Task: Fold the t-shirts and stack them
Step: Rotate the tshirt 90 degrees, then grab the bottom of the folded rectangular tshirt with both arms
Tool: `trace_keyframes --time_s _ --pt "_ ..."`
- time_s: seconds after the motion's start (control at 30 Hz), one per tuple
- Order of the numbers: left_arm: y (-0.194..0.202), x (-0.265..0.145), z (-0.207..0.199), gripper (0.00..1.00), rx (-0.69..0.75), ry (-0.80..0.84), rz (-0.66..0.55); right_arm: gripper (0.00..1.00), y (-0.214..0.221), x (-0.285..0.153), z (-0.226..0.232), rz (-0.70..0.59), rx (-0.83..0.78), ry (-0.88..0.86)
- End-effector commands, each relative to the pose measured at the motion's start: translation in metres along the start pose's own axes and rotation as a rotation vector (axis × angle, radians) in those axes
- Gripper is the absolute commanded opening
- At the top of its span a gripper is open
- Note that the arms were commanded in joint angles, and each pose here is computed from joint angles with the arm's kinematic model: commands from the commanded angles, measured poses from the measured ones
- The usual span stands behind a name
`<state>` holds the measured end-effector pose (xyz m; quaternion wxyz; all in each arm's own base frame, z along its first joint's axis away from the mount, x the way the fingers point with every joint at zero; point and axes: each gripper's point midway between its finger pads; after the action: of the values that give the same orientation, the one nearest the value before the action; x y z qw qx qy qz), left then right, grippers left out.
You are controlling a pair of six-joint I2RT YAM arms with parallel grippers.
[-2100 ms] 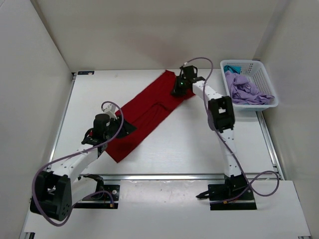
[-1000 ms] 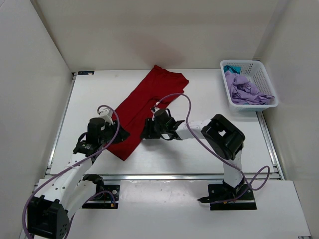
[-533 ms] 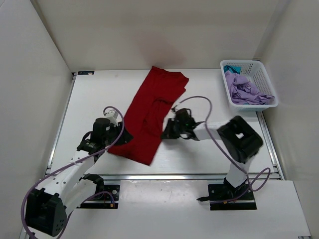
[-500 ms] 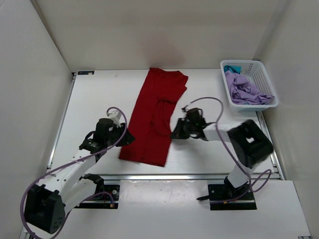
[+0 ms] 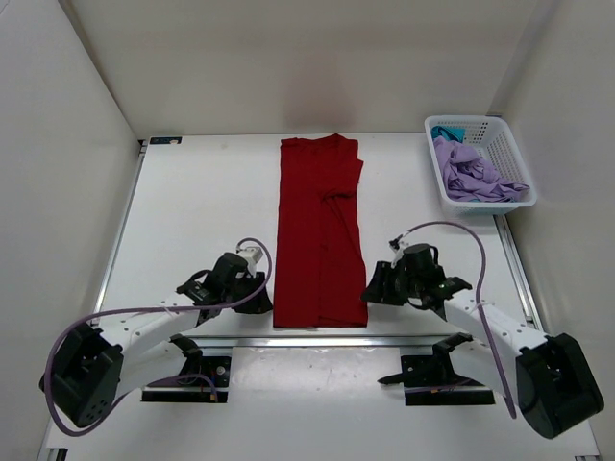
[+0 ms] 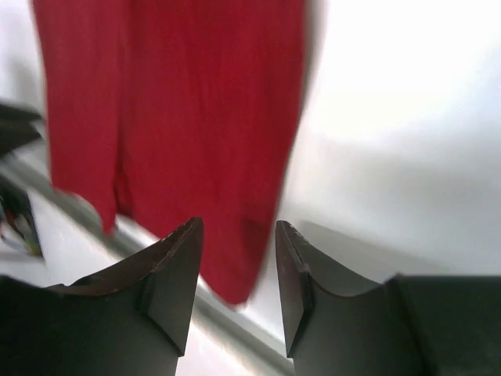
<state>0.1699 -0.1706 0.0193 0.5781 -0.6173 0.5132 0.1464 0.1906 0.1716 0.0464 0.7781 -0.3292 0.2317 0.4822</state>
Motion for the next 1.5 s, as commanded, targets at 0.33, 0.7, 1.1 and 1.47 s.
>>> trace_keyframes --time_s 0.33,0.7,1.1,1.47 --pt "0.042 0.002 -0.037 0.53 0.006 0.161 0.105 0.37 0.082 -0.004 -0.022 0.153 0.091 0.023" --pt "0.057 0.003 -0.046 0.17 0.044 0.197 0.16 0.0 0.085 -0.003 -0.015 0.159 0.078 0.007" --pt "0.063 -0.048 -0.063 0.0 0.006 0.273 0.174 0.0 0.124 -0.042 0.014 0.239 0.147 -0.058" --pt "-0.1 -0.04 -0.046 0.0 -0.04 0.178 -0.117 0.0 -0.037 -0.036 0.047 -0.055 -0.048 -0.083"
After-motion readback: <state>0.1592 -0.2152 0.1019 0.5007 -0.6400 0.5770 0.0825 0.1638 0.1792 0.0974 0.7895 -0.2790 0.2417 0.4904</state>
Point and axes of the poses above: each gripper's point midway between its finger pads, its own x axis out along the fingers, its own z axis along the line the jaws close on, y = z × x, and after that the axes turned 12 degrees about x, right-handed
